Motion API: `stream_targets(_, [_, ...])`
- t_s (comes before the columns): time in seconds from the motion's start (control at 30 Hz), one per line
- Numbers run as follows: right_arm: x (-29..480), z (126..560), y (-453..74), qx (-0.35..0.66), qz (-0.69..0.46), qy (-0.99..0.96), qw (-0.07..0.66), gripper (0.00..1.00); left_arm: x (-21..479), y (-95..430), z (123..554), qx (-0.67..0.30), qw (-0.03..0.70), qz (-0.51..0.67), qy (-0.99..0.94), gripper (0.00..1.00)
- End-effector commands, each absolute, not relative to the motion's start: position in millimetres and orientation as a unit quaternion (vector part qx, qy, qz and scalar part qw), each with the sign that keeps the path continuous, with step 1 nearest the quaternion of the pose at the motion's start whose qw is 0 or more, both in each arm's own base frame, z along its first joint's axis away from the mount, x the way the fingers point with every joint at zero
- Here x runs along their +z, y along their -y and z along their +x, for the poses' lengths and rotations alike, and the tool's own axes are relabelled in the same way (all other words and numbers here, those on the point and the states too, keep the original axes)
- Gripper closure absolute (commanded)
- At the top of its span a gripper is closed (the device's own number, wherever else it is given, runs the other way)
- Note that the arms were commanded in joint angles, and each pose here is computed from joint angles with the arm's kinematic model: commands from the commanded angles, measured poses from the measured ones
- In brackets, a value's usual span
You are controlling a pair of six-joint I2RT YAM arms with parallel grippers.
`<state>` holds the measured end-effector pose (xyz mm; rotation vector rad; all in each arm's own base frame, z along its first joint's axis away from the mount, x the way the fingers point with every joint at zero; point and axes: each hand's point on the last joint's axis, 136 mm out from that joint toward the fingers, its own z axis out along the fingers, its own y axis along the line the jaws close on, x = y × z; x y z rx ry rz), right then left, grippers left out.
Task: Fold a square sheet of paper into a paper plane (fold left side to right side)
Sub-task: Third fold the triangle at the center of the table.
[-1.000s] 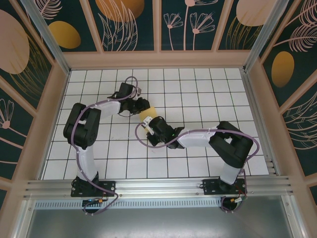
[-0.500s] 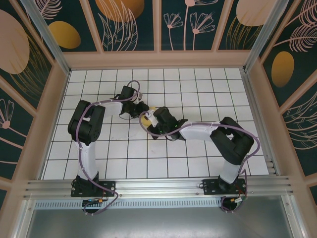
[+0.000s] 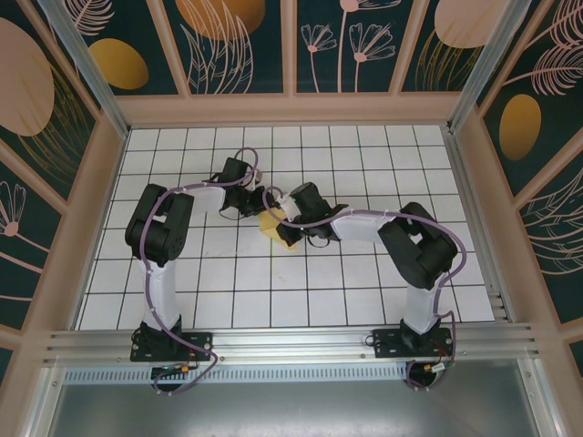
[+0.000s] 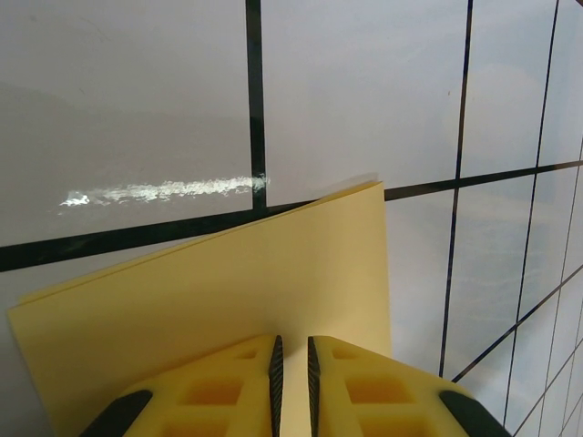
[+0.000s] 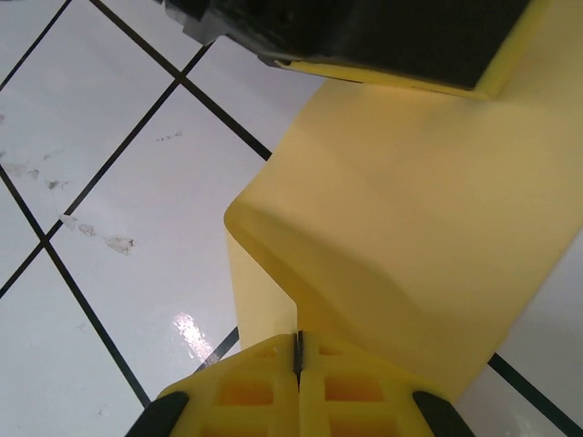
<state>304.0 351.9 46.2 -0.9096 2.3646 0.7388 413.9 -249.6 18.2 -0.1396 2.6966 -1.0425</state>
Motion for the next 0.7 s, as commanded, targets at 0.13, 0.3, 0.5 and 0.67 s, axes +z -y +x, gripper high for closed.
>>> stream_targets(0.13, [43, 314, -346, 0.281, -0.304, -0.879, 0.235, 1.0, -7, 246, 404, -0.334, 0.096, -0.048, -0.937, 0.81])
stream_targets(0.3, [43, 320, -343, 0.284, -0.293, -0.884, 0.231, 1.0, -8, 247, 404, -0.333, 0.095, -0.048, -0.937, 0.81])
stream_targets(0.5, [35, 323, -339, 0.274, -0.286, -0.891, 0.22, 1.0, -7, 248, 403, -0.334, 0.095, -0.047, -0.937, 0.81])
stream_targets(0.67, [33, 325, -337, 0.271, -0.279, -0.895, 0.22, 1.0, -8, 247, 402, -0.333, 0.093, -0.047, -0.937, 0.81])
